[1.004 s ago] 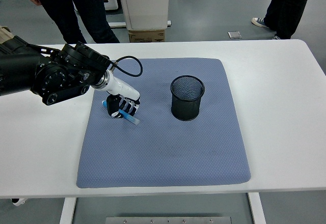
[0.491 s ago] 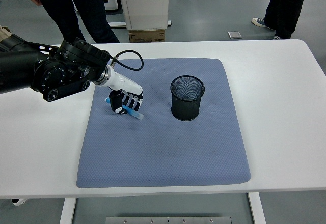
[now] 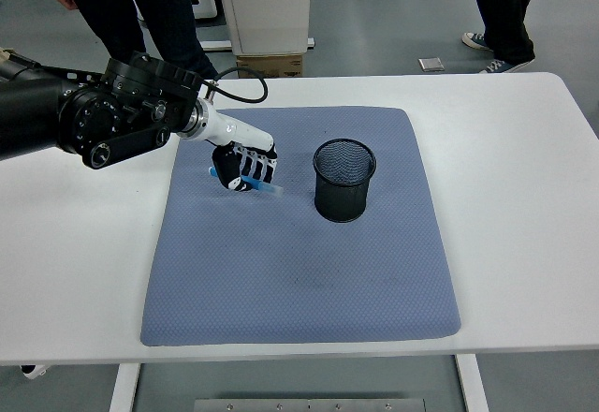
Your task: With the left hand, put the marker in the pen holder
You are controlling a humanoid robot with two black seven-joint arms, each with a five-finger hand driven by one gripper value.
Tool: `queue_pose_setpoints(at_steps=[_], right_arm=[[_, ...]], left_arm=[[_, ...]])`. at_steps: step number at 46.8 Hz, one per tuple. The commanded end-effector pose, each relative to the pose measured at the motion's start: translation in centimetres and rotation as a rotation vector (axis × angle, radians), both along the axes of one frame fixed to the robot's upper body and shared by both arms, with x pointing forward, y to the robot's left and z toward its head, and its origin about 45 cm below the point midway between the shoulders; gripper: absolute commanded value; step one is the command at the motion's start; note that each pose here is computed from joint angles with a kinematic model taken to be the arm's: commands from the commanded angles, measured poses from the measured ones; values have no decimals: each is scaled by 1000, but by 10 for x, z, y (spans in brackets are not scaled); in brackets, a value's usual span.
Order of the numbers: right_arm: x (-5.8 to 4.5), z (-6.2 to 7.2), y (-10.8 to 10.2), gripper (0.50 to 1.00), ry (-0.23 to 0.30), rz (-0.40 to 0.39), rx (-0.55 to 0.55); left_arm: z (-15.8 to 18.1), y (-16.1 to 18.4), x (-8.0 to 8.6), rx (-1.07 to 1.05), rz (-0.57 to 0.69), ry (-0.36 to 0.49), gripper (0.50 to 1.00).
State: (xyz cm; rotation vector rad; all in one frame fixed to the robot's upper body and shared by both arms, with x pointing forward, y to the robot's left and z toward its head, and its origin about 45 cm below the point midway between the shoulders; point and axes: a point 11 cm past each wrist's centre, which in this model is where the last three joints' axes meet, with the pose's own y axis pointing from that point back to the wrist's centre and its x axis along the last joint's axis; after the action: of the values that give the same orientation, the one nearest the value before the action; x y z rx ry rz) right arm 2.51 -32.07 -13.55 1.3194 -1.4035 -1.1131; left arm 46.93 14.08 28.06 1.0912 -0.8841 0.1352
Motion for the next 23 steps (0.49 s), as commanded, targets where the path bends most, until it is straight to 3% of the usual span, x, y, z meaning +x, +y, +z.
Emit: queue_pose_setpoints(at_steps=[1, 23], right_arm=[[0, 0, 0, 1000, 0, 0, -1], [0, 0, 0, 1000, 0, 0, 1]], left_arm=[[4, -2, 1, -27, 15, 2, 500], [35, -27, 6, -208, 56, 6, 500]])
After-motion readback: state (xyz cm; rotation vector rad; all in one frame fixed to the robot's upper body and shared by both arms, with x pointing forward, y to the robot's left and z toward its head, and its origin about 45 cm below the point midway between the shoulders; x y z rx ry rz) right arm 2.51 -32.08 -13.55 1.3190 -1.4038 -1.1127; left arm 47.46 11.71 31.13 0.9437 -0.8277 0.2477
